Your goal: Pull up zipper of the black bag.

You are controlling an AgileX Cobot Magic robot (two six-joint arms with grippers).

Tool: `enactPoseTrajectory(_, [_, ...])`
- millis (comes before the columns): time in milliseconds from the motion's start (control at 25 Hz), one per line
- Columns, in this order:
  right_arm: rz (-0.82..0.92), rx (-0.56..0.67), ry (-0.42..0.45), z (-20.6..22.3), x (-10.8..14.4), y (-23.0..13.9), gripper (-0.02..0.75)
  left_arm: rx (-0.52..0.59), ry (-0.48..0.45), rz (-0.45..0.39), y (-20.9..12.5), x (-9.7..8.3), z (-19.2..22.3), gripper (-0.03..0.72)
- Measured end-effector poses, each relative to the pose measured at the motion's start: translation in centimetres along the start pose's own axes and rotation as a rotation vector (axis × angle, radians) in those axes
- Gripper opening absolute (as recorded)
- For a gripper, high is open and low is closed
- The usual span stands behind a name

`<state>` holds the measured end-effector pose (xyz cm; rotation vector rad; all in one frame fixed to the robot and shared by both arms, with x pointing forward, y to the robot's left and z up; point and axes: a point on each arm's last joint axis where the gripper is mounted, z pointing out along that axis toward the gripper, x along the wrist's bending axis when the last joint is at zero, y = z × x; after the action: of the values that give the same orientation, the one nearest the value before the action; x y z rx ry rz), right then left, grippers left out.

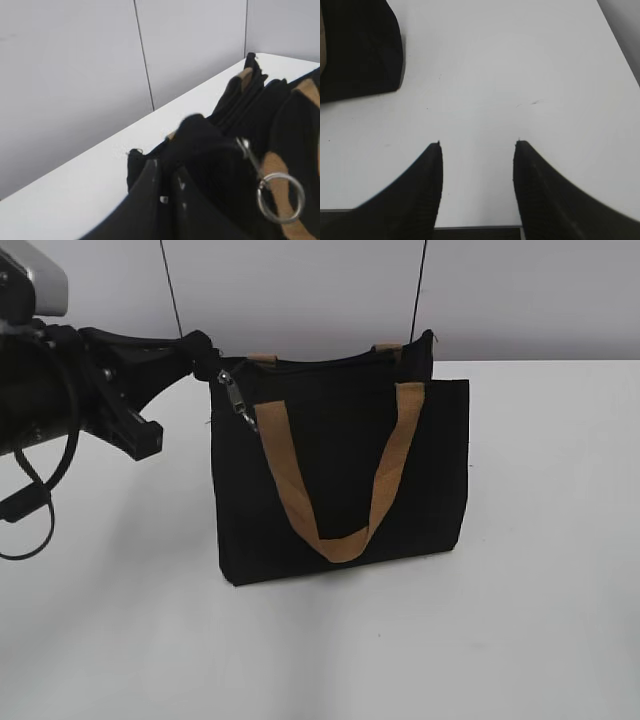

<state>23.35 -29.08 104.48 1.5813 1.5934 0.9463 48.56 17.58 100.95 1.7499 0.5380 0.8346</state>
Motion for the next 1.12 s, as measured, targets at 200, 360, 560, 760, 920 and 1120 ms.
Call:
enactPoseTrajectory(200, [0.000,0.000,0.000,0.0,0.0,0.0,0.365,-0.024,-0.037,0.023,1.1,-1.2,-0.3,0.003])
enactPoseTrajectory(360, [0.019,-0.002,0.036,0.0,0.3,0.0,0.365,-0.035,-0.040,0.030,1.5,-1.3,-0.5,0.003])
enactPoseTrajectory(560, [0.028,-0.005,0.136,0.3,1.2,0.6,0.365,-0.056,-0.032,0.036,2.0,-1.2,-0.9,0.003])
enactPoseTrajectory(760, [-0.097,0.077,0.315,2.7,2.4,2.8,0.365,-0.063,-0.030,0.038,2.2,-1.2,-1.0,0.003])
enactPoseTrajectory(920, [-0.178,0.019,0.472,4.7,3.4,5.1,0.365,-0.063,-0.030,0.038,2.2,-1.2,-1.0,0.003])
enactPoseTrajectory(1120, [-0.281,0.007,0.636,8.1,4.8,7.2,0.365,-0.063,-0.030,0.038,2.2,-1.2,-1.0,0.003])
